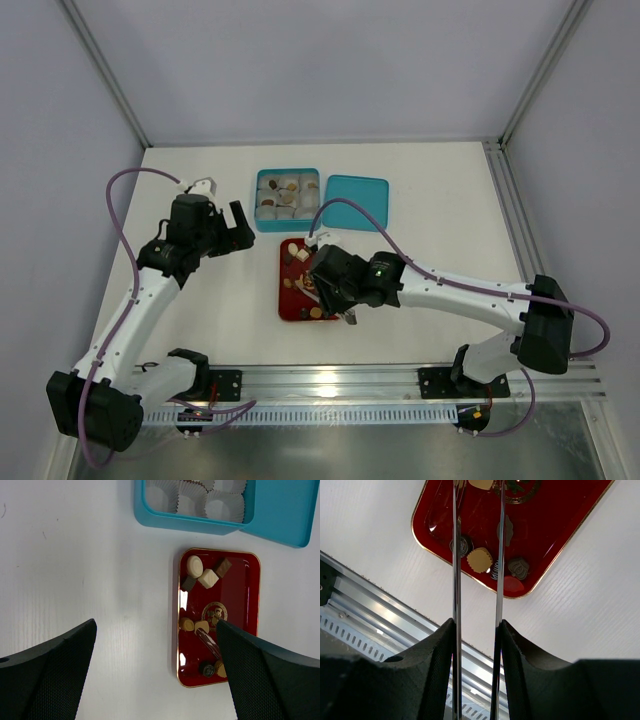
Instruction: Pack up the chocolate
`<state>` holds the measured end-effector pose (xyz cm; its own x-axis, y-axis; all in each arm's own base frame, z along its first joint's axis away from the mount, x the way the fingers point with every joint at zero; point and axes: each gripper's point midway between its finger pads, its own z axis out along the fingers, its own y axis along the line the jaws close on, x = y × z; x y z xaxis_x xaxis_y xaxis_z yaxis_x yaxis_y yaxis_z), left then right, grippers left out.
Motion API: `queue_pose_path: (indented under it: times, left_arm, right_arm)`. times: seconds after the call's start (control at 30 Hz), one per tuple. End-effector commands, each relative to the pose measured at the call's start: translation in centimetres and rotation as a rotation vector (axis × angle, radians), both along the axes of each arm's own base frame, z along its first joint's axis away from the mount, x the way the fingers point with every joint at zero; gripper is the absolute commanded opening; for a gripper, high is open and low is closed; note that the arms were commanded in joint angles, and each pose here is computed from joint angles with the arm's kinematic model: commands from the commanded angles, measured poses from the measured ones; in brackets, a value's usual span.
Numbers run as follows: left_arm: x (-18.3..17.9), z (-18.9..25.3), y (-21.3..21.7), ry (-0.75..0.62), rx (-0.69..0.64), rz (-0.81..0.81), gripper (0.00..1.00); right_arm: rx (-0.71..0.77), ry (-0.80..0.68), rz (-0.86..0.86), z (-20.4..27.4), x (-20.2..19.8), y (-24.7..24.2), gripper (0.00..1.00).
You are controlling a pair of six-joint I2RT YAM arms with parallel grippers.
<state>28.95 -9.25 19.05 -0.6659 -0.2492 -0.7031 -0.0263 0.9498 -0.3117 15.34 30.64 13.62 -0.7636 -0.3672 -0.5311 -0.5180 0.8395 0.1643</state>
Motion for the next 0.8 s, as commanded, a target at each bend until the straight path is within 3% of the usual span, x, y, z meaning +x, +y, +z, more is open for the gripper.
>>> queue_pose_path:
  times: [0.0,0.77]
  left_arm:
    - [0.1,0.1,0.1,-0.008,-0.001,0.001,1.00]
    - [0.1,0.1,0.1,-0.006,0.000,0.001,1.00]
  right_arm:
    - [0.027,-0.019,-0.005,1.0,0.3,0.9,0.43]
    - [-0.013,-0.014,-0.028,0.1,0.3,0.8,0.43]
